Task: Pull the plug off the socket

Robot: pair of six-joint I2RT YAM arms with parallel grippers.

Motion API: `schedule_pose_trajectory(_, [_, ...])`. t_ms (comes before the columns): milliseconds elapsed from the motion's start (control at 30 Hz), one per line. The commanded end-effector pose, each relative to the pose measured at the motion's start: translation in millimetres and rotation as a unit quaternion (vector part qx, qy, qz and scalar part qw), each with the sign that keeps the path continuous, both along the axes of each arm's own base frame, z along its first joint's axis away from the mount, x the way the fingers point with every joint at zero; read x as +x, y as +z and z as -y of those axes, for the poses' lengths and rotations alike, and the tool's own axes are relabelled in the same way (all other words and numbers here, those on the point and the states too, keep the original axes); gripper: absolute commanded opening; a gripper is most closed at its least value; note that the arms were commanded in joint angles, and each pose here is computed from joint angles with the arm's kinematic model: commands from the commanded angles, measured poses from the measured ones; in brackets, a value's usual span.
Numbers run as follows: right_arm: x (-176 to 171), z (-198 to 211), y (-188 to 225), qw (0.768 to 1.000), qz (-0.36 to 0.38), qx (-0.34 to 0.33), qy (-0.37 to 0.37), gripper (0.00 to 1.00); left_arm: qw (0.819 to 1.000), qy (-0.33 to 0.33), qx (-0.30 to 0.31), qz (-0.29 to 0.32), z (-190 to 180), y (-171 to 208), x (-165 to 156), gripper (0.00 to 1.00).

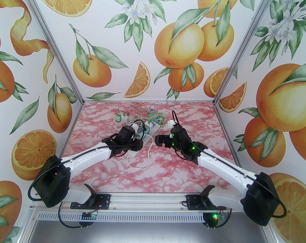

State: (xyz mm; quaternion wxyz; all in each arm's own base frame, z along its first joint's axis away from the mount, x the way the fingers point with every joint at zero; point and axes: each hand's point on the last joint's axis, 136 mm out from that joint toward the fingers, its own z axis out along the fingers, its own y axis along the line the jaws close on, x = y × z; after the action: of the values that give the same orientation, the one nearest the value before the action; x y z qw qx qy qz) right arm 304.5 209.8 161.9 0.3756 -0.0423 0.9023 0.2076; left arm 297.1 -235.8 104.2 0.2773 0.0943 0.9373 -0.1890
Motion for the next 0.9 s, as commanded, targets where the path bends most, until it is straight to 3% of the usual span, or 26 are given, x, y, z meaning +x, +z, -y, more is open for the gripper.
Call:
schedule_pose_trajectory(0, [-1.9,0.3,0.6,1.0,0.0,0.001,-0.001,1.0,1.0,0.013,0.011,0.015,-8.1,11.0,7.9,0.47])
schedule_pose_trajectory(400, [-1.7,-4.1,-1.2,1.0,-0.003,-0.004,0.013,1.0,0.998,0.024,0.058,0.024,-29.7,7.2,13.2,0.49])
schedule_pose_trajectory(867, [-3.7,-0.5,-1.3,1.0,-0.002,-0.011,0.012,1.0,0.997,-0.01,0.077,0.01,-23.2,-10.9,18.0,0.5])
